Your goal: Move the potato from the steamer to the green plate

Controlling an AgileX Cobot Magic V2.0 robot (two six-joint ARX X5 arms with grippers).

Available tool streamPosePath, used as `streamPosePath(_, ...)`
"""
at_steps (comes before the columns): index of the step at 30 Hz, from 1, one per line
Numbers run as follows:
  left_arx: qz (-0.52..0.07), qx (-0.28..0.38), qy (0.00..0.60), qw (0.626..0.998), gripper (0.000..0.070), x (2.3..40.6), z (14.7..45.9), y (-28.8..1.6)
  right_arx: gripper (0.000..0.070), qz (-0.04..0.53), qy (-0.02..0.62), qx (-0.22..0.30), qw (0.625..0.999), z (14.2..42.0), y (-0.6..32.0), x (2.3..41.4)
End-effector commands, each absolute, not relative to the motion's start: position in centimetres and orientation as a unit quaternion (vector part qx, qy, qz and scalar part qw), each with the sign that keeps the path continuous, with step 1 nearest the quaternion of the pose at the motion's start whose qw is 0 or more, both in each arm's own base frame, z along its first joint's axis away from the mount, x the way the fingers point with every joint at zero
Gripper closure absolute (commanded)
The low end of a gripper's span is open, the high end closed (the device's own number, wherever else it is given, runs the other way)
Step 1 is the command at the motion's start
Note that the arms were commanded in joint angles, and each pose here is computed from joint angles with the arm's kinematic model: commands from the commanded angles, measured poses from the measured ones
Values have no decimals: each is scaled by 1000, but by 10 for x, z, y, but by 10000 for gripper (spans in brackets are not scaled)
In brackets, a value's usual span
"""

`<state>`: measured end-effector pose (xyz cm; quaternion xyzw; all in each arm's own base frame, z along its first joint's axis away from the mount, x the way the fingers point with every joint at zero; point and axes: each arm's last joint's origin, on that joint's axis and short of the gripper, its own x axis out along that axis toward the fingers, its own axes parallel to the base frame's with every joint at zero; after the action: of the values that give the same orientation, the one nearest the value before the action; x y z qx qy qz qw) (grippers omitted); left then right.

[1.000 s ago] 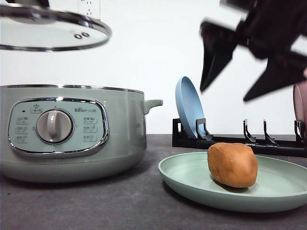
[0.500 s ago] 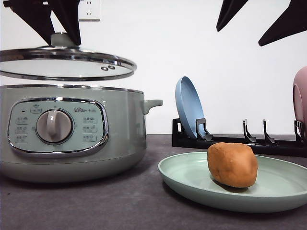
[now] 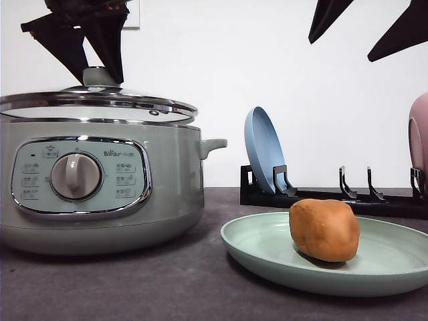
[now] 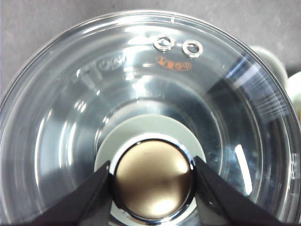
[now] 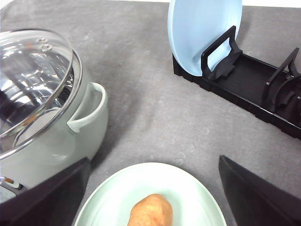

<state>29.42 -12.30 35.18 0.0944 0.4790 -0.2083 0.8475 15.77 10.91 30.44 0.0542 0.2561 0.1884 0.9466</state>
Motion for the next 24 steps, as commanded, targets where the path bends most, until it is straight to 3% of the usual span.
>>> streamPosePath(1, -214, 93, 456, 859, 691, 296, 361, -126, 148, 192, 248, 51, 948, 309, 111, 158)
streamPosePath(24, -217, 103, 488, 839, 691, 302, 344, -135, 148, 192, 249, 51, 948, 309, 111, 158)
